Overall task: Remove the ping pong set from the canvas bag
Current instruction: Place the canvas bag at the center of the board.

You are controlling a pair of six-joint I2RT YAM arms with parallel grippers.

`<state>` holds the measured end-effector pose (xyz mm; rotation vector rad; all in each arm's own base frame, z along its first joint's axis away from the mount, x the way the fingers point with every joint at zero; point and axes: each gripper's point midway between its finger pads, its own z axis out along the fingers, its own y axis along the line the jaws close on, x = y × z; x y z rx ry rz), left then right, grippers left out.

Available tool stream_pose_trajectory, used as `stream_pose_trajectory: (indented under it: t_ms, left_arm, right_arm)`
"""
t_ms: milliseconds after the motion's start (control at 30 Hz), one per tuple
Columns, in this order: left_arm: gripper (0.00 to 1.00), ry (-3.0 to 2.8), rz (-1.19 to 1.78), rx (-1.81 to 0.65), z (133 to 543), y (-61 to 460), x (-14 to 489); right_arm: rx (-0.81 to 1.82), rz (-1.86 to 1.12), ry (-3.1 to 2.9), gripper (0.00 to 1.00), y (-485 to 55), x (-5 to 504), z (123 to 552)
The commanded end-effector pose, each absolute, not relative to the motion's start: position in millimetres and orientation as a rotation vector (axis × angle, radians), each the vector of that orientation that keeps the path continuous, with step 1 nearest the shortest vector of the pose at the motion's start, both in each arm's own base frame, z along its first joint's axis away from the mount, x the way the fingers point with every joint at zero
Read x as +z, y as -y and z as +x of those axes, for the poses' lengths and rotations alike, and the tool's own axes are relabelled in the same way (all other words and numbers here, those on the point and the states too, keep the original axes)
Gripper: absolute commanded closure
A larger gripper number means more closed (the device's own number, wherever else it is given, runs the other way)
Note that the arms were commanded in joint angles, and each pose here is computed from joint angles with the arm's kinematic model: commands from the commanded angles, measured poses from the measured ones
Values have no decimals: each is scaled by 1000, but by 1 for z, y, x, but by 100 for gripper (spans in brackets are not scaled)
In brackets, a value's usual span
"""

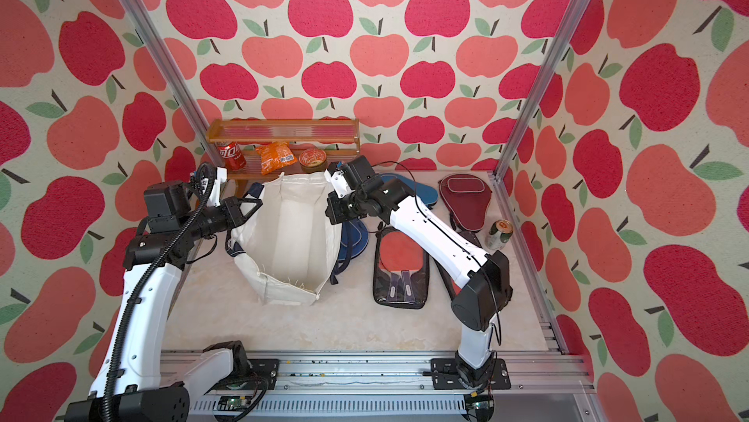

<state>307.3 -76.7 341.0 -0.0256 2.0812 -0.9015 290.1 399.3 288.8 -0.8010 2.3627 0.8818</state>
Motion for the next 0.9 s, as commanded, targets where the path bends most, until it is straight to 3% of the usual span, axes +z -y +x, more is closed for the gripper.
stream_pose_trajectory:
  t_ms: [0,433,733,867]
  left_arm:
    - [100,-2130,-24,-1017,284,91,341]
    - [100,-2122,38,-1067,291,101,343]
    - [100,-2137,-219,-764,317,34,341]
    - [100,-2063,-401,-812,325,-9,335]
  right_arm:
    - [810,-897,-2400,100,-380,289,288]
    - [889,-668,-2350,100,-367,311,285]
    - [1068,-605,-2275,100,-448,324,273]
    - [1100,-599,-2253,100,-486,326,271]
